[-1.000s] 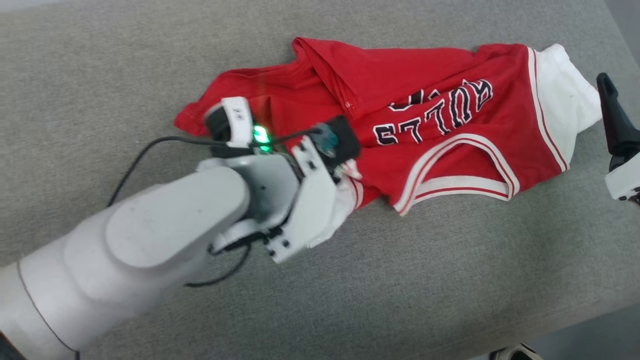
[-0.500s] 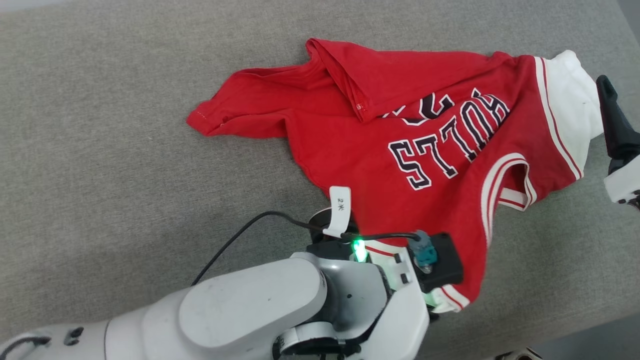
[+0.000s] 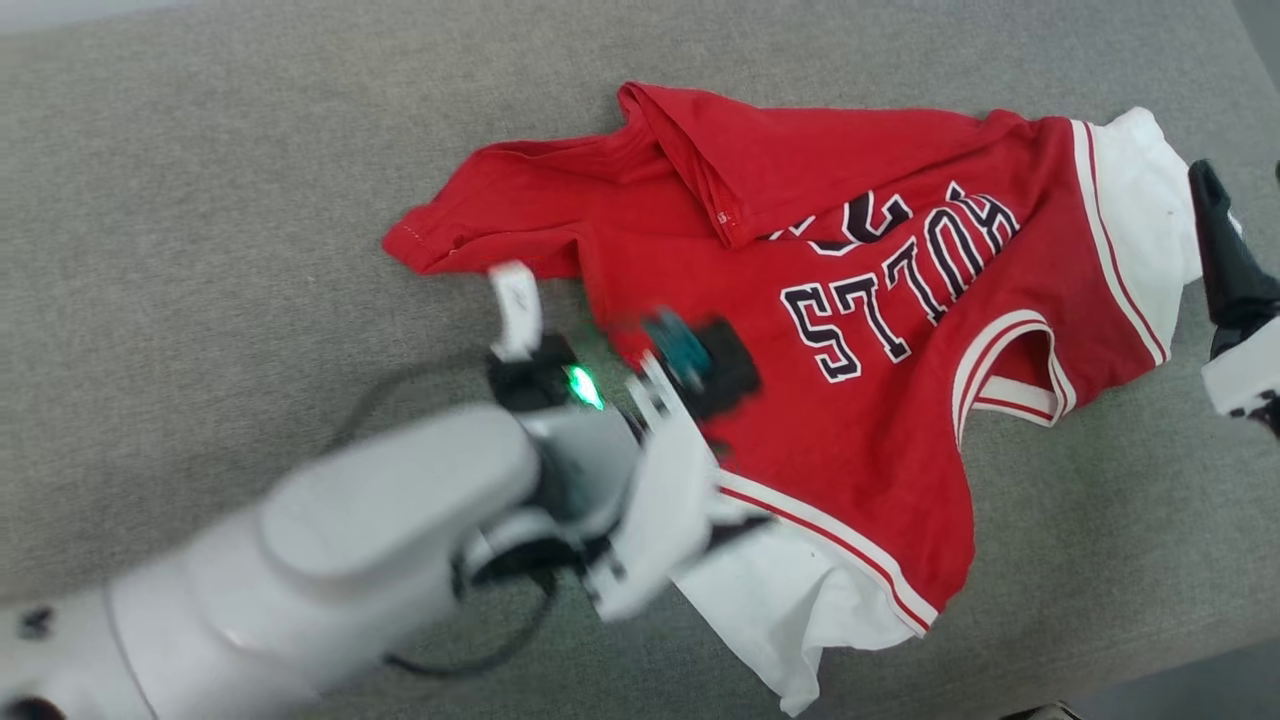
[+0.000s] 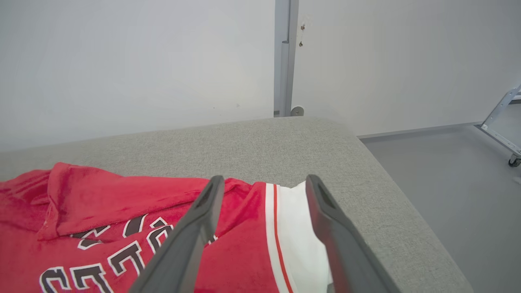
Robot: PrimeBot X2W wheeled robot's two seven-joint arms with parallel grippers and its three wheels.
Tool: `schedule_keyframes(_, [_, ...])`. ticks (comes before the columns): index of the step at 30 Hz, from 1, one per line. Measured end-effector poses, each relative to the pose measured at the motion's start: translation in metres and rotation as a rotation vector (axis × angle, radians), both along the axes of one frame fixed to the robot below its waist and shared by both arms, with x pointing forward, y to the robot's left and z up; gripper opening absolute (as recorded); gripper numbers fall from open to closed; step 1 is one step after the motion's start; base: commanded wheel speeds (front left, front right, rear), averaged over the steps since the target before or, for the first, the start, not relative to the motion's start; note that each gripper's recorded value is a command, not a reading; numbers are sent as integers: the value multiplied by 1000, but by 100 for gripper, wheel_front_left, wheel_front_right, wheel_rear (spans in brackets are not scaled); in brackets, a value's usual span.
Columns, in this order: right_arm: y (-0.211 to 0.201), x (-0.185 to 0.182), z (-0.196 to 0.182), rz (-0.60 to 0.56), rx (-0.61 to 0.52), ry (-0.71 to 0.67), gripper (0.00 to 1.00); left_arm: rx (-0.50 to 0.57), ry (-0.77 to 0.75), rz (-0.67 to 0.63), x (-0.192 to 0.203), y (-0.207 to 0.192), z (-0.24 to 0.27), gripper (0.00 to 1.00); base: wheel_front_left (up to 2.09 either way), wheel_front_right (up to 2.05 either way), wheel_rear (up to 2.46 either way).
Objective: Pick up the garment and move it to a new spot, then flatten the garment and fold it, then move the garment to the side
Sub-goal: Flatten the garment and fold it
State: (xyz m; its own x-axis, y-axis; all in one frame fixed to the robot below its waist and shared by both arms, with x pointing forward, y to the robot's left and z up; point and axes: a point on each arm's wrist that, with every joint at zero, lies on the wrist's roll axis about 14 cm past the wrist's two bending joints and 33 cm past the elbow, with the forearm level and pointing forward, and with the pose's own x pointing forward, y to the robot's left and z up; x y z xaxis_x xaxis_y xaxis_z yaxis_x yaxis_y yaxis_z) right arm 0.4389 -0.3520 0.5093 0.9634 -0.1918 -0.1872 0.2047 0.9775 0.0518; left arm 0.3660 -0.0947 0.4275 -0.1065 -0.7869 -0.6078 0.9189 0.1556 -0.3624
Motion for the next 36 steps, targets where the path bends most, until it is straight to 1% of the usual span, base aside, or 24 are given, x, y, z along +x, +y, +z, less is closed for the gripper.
schedule_keyframes(3, [5,-1,-3,8,11,3,100,52,-40,92,38,22,2,100,0,0,0])
schedule_keyframes(8, [5,-2,-1,8,12,0,100,161,-31,259,92,56,-10,100,0,0,0])
schedule_keyframes(10, [6,-3,-3,7,14,4,100,178,-11,320,110,60,-13,100,0,0,0])
schedule_keyframes(12, [4,-5,-5,2,13,11,100,191,35,358,118,61,-20,100,0,0,0])
schedule_keyframes(17, [-4,-10,-9,-23,7,27,100,162,188,408,119,43,-28,100,0,0,0])
schedule_keyframes(21, [-7,-13,-13,-34,6,38,100,178,183,419,129,42,-35,100,0,0,0])
schedule_keyframes(22, [-7,-13,-14,-35,6,40,100,189,166,410,130,42,-38,82,0,0,0])
schedule_keyframes(23, [-7,-13,-16,-35,7,43,100,190,157,410,132,41,-40,42,0,0,0])
schedule_keyframes(24, [-6,-13,-17,-35,6,47,100,184,165,413,132,39,-41,0,0,0,0])
schedule_keyframes(27, [-5,-13,-20,-33,9,51,100,167,175,433,136,38,-42,0,0,0,0])
schedule_keyframes(30, [-5,-12,-19,-32,9,47,100,183,103,456,152,50,-41,0,0,0,0])
schedule_keyframes(36, [0,-12,-17,-24,14,37,100,199,-162,598,227,99,-2,0,0,0,0])
